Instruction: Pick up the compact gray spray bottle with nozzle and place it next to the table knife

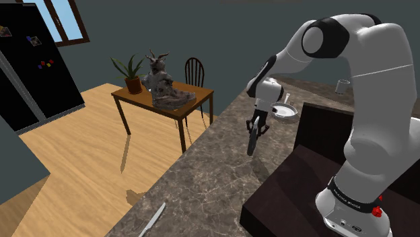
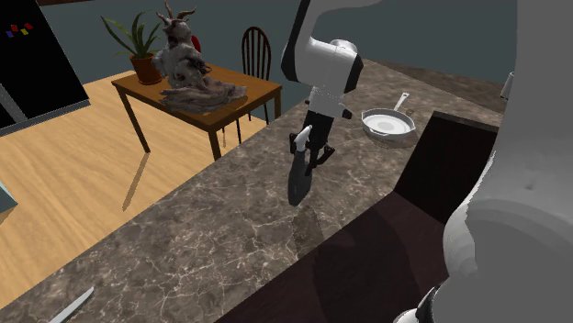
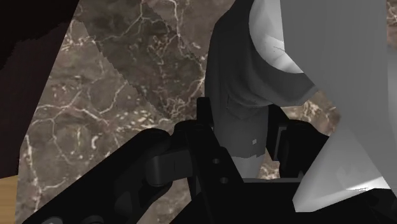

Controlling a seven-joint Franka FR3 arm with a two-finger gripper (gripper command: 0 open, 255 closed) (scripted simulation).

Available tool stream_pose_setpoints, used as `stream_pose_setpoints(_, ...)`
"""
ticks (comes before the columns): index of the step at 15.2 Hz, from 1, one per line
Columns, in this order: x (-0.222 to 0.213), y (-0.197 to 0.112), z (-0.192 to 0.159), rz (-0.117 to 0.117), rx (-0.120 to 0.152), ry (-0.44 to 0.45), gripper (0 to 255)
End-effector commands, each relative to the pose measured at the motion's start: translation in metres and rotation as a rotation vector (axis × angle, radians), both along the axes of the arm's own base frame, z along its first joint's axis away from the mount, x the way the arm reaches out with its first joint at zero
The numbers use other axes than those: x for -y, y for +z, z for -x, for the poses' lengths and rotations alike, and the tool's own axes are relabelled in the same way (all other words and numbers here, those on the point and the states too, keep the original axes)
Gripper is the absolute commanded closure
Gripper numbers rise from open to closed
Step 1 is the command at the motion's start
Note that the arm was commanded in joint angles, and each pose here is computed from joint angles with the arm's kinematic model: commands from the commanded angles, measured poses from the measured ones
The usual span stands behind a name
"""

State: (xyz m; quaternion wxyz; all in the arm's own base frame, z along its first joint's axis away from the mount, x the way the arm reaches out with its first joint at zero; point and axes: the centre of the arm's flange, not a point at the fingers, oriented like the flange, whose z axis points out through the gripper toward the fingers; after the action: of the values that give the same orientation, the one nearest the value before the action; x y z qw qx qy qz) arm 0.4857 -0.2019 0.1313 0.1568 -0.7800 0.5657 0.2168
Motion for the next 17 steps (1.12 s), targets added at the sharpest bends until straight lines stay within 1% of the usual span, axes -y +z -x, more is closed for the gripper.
stream_pose_setpoints(1, 0.000, 0.011, 0.000, 0.000, 0.000, 0.000, 255)
stream_pose_setpoints(17, 0.000, 0.096, 0.000, 0.000, 0.000, 0.000, 255)
